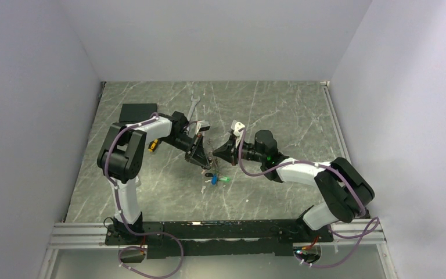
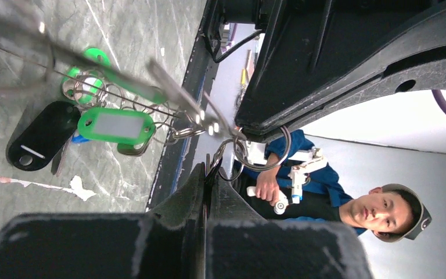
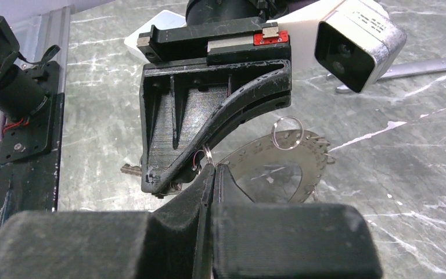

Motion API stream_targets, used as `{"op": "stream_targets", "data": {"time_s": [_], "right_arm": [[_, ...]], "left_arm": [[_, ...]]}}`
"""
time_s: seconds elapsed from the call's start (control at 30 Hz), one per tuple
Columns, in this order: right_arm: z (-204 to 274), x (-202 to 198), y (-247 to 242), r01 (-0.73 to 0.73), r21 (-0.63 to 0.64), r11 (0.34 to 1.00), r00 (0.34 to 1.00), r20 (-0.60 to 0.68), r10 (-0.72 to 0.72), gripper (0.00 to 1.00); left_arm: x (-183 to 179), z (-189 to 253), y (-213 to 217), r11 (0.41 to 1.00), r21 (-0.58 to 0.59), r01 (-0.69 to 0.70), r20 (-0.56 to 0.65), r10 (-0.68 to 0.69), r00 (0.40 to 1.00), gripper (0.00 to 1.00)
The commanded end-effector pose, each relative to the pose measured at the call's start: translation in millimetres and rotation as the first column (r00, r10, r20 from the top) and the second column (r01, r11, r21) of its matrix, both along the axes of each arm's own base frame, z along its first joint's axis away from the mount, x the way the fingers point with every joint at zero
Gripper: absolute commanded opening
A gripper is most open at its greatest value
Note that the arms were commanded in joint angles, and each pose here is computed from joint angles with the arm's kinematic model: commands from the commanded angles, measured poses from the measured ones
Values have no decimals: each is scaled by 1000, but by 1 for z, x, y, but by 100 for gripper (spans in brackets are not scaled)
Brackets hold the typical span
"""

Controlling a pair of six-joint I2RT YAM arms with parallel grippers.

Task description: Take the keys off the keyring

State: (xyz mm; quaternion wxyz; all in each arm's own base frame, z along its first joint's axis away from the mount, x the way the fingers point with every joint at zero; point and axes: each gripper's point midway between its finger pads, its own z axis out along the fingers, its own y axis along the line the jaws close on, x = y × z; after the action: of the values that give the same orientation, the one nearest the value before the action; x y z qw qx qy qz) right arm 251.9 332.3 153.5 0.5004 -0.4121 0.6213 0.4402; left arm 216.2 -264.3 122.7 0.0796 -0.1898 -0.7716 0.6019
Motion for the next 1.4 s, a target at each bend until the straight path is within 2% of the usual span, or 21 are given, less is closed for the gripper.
{"op": "stream_targets", "data": {"time_s": [0.0, 0.23, 0.53, 0.73, 0.9, 1.37], "right_arm": [[61, -8, 12, -93, 166, 982, 985, 162, 66, 0], [61, -9, 12, -93, 172, 981, 984, 167, 64, 0], [48, 38, 1, 177, 114, 978, 976, 105, -189, 0], [44, 52, -7, 263, 81, 961, 956, 109, -271, 0], [38, 57, -13, 290, 41, 956, 945, 144, -293, 0], [27, 42, -1, 196, -35, 980, 965, 185, -187, 0]], "left_arm": [[4, -3, -7, 1000, -12, 14, -6, -14, 1000, 0], [6, -5, -10, 1000, -24, 11, -36, -12, 999, 0], [-2, -3, -7, 1000, -4, 9, -16, -9, 1000, 0], [-6, 2, -3, 1000, 9, 6, 16, -7, 1000, 0], [-2, 13, 8, 1000, 15, -18, 57, 17, 998, 0], [26, 44, 28, 998, 38, -39, 219, 30, 975, 0]]}}
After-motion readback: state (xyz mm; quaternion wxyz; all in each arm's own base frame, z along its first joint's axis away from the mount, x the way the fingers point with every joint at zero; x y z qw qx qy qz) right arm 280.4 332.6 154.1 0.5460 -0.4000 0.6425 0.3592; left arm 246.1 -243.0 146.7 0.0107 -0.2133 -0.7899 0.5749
